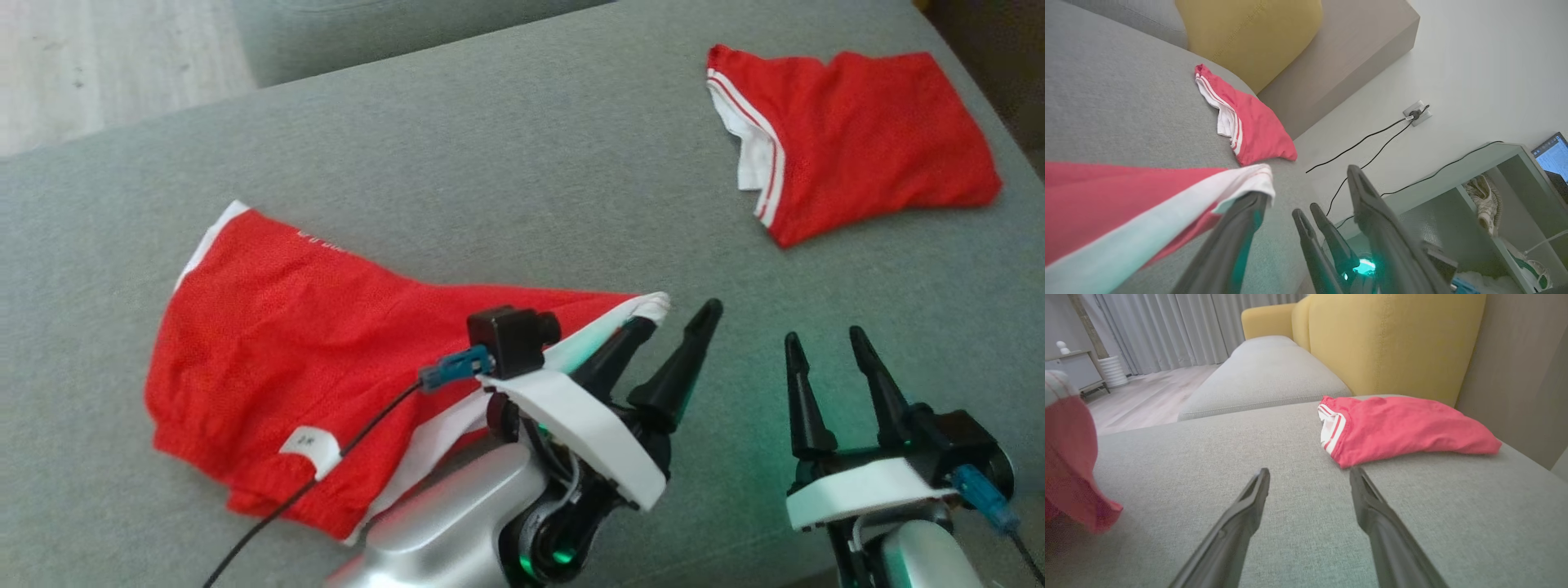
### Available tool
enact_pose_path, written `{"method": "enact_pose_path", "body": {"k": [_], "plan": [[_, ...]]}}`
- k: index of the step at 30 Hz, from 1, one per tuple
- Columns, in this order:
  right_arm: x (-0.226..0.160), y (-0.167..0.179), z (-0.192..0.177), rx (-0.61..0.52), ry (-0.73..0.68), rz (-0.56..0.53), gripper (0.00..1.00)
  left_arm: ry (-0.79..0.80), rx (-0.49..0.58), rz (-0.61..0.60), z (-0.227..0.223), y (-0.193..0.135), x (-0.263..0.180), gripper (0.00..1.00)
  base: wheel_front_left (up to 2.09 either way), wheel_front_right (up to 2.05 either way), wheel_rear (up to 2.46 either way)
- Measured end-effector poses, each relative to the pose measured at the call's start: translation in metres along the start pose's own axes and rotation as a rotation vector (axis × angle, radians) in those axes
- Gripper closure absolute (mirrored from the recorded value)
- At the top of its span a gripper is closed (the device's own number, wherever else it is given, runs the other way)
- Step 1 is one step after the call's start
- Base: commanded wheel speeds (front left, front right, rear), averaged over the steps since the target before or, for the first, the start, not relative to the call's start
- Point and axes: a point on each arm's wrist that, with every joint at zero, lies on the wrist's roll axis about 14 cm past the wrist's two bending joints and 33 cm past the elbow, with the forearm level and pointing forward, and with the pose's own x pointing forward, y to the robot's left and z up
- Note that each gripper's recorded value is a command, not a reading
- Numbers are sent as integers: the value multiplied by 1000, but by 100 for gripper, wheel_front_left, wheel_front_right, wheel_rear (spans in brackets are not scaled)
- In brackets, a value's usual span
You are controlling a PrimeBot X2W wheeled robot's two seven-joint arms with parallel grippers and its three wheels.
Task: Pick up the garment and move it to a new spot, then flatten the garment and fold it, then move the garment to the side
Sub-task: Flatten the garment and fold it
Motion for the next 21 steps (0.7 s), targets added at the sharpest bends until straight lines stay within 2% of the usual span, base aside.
{"method": "enact_pose_path", "body": {"k": [3,5,7,10,13,15,21], "plan": [[4,5,1,1,-4,17,0,28,0,-45,-1,-12,-4,0,0,0,0],[7,8,1,1,-4,28,0,106,-10,-95,-15,-24,-12,0,0,0,0],[10,13,0,2,-1,43,0,169,-66,-96,-26,-26,-19,0,0,0,0],[15,21,-3,2,7,66,0,144,-225,87,-29,9,-26,0,0,0,0],[19,24,-6,1,19,76,0,140,-288,239,-40,46,-35,0,0,0,0],[22,24,-5,0,16,78,0,151,-319,263,-43,50,-35,0,0,0,0],[23,22,-7,-1,21,71,0,205,-271,271,-52,53,-35,0,0,0,0]]}}
